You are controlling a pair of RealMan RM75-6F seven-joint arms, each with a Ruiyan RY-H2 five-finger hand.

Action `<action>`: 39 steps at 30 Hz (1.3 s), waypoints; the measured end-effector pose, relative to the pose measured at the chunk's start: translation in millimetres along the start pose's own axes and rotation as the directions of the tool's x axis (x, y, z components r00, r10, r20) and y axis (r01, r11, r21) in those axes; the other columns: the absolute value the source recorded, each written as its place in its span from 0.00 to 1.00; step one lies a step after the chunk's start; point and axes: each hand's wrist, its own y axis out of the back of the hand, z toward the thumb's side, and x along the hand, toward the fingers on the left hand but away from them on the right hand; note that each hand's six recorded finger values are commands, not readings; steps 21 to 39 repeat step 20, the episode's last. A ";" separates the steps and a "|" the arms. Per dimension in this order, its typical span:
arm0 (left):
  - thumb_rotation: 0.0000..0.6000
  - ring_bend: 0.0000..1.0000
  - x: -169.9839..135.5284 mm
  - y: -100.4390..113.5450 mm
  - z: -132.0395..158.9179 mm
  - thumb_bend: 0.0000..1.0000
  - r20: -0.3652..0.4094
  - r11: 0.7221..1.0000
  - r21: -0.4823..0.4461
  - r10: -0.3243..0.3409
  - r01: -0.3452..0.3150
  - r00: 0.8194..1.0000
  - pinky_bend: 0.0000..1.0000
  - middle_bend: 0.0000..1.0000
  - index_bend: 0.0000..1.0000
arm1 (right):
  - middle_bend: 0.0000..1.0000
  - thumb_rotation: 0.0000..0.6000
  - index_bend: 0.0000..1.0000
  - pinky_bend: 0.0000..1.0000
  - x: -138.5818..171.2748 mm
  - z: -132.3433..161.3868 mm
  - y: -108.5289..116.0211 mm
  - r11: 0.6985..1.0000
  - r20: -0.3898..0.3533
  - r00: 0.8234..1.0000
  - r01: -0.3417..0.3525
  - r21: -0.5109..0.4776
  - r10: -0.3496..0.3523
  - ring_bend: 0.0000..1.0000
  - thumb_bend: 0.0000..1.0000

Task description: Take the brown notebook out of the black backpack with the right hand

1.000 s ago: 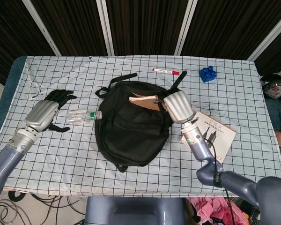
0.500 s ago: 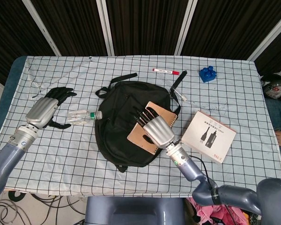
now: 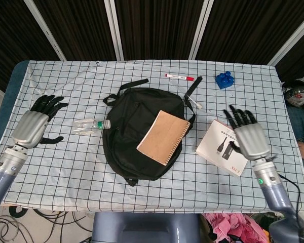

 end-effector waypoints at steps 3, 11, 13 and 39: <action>1.00 0.00 -29.5 -5.4 -12.3 0.10 -0.040 0.999 0.044 0.028 -0.026 0.999 0.00 0.10 0.17 | 0.00 1.00 0.00 0.12 36.0 -40.1 -4.6 1.000 0.077 0.997 0.001 -0.020 0.001 0.13 0.18; 1.00 0.00 -115.2 -39.6 -32.6 0.10 -0.163 0.997 0.074 0.030 -0.019 0.986 0.00 0.10 0.17 | 0.00 1.00 0.00 0.12 137.4 -87.8 -17.3 1.000 0.202 0.979 0.024 0.001 -0.024 0.14 0.19; 1.00 0.00 -126.5 -44.0 -32.9 0.10 -0.174 0.998 0.063 0.034 -0.024 0.984 0.00 0.10 0.17 | 0.01 1.00 0.00 0.12 153.5 -86.0 -22.8 0.999 0.213 0.976 0.040 -0.008 -0.037 0.16 0.19; 1.00 0.00 -155.6 -53.4 -35.3 0.10 -0.200 0.999 0.023 0.032 -0.028 0.979 0.00 0.09 0.17 | 0.02 1.00 0.00 0.12 177.9 -80.6 -38.4 0.998 0.218 0.974 0.058 -0.004 -0.055 0.16 0.19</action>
